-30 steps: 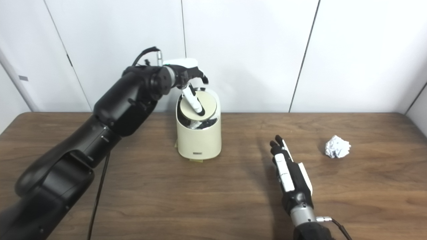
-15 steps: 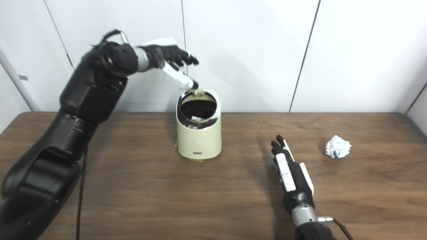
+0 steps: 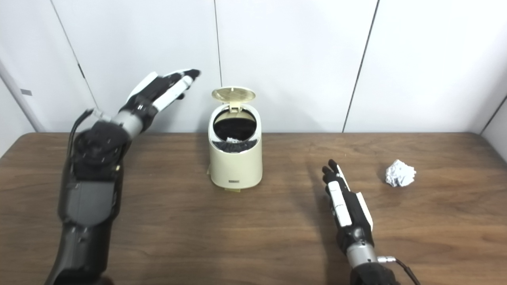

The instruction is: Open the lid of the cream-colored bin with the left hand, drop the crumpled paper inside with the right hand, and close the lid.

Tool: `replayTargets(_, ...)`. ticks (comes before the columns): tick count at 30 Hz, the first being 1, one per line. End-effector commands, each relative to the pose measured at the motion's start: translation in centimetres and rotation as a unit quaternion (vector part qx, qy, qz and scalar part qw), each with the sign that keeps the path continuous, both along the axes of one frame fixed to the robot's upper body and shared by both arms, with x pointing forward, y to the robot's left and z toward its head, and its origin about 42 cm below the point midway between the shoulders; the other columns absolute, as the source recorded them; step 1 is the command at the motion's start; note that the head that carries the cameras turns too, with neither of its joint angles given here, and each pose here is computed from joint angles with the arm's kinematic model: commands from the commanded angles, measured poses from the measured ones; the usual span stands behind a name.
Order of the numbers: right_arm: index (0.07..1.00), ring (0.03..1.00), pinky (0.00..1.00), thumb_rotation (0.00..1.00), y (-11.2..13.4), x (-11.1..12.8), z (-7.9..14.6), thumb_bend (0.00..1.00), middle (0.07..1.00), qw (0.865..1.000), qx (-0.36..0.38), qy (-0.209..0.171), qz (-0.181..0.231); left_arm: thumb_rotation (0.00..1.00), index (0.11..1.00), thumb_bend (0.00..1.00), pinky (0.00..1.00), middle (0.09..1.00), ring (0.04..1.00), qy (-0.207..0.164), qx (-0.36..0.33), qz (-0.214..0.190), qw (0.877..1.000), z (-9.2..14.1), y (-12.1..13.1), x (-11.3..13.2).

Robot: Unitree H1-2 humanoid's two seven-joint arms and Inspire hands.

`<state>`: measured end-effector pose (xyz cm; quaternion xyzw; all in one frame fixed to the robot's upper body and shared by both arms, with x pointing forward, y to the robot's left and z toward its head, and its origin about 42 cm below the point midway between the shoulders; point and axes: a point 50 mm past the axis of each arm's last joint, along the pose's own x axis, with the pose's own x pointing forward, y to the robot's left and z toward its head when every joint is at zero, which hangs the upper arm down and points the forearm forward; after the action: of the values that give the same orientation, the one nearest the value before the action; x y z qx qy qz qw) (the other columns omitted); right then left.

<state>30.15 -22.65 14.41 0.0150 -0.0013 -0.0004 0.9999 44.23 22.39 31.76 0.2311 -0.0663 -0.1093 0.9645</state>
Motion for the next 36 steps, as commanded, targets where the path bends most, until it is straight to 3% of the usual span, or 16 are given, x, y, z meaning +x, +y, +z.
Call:
replayTargets(1,0.969,0.964,0.98,0.89,0.0,0.6,2.0,0.64,0.95,0.999,-0.002,-0.041,0.001,0.87,0.973,0.44,0.96,0.959,0.956,-0.056,-0.033,0.005,0.998,1.5,0.0,-1.2)
replayTargets(7,0.976,0.964,0.98,0.9,-0.5,0.6,2.2,0.65,0.958,0.999,-0.005,-0.044,0.001,0.92,0.968,0.46,0.98,0.949,0.949,-0.051,-0.066,0.018,0.996,-1.8,0.6,-3.9)
replayTargets(12,0.98,0.963,0.98,0.83,-1.0,0.7,2.5,0.68,0.961,0.999,-0.002,-0.05,0.004,0.89,0.953,0.54,0.95,0.944,0.947,-0.045,-0.092,0.032,0.994,-4.3,0.5,-5.4)
replayTargets(17,0.978,0.959,0.97,0.77,-1.5,0.7,3.2,0.66,0.958,0.999,-0.019,-0.048,-0.003,0.92,0.951,0.46,0.92,0.938,0.933,-0.037,-0.121,0.054,0.991,-7.2,0.5,-7.3)
replayTargets(20,0.973,0.939,0.95,0.67,-2.0,0.8,3.5,0.63,0.952,0.998,-0.03,-0.055,-0.008,0.93,0.957,0.47,0.92,0.94,0.934,-0.028,-0.151,0.064,0.986,-8.8,0.6,-8.4)
replayTargets(24,0.946,0.917,0.86,0.5,-2.8,1.3,4.0,0.74,0.937,0.996,-0.052,-0.071,-0.017,0.91,0.955,0.47,0.94,0.937,0.936,-0.013,-0.182,0.079,0.98,-10.7,0.8,-9.8)
replayTargets(26,0.932,0.934,0.93,0.45,-3.3,1.5,4.2,0.76,0.93,0.994,-0.075,-0.074,-0.024,0.93,0.958,0.47,0.95,0.94,0.945,-0.007,-0.191,0.083,0.978,-11.4,1.0,-10.4)
replayTargets(28,0.928,0.943,0.97,0.43,-4.0,1.8,4.4,0.78,0.93,0.991,-0.098,-0.082,-0.031,0.94,0.959,0.48,0.95,0.942,0.947,-0.001,-0.199,0.087,0.976,-12.0,1.2,-11.0)
replayTargets(32,0.918,0.924,0.88,0.39,-5.5,2.7,5.3,0.79,0.915,0.981,-0.165,-0.097,-0.043,0.94,0.967,0.48,0.97,0.951,0.956,0.009,-0.216,0.097,0.972,-13.0,1.7,-11.7)
replayTargets(36,0.912,0.909,0.86,0.36,-6.7,3.6,7.2,0.82,0.913,0.964,-0.239,-0.107,-0.05,0.92,0.974,0.49,0.98,0.96,0.963,0.013,-0.225,0.103,0.969,-13.4,2.4,-12.2)
